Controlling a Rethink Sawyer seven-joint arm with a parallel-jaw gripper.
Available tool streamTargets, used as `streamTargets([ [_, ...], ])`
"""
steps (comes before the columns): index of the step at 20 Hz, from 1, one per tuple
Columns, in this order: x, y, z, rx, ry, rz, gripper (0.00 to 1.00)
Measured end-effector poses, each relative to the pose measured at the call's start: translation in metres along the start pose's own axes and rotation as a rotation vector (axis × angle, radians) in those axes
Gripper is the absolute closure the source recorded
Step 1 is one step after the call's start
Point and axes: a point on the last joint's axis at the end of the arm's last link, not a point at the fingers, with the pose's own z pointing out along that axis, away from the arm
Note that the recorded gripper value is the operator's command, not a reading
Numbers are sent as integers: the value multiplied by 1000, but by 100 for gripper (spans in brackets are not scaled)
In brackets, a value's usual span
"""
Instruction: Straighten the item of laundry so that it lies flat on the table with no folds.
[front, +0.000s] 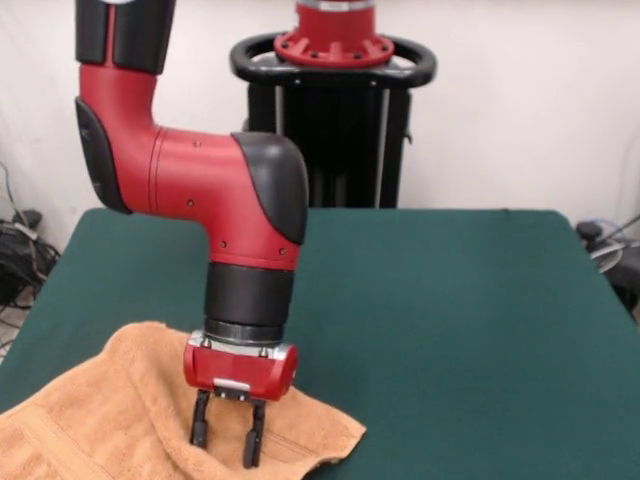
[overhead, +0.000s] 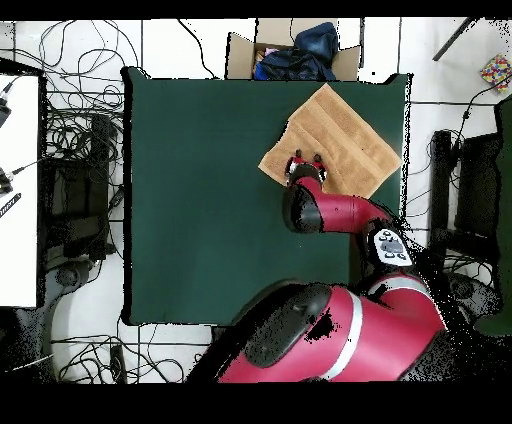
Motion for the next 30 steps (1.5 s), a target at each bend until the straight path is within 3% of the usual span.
streamTargets([
  [2,-6,3,-2,20,65,44,0],
  [3,-11,6,-6,42,160,104,0],
  [5,-12,8,-9,53,230,142,0],
  [6,-11,9,-14,61,324,191,0],
  [7,-10,10,-15,62,345,201,0],
  [8,-6,12,-19,57,443,258,0],
  [9,-5,13,-20,50,466,278,0],
  [13,-9,9,-17,24,490,353,0],
  [14,-11,3,-16,2,500,413,0],
  [17,-12,-3,-15,-22,510,475,0],
  [22,-15,-10,-13,-51,524,548,0],
  [30,-20,-11,-10,-51,560,660,0],
])
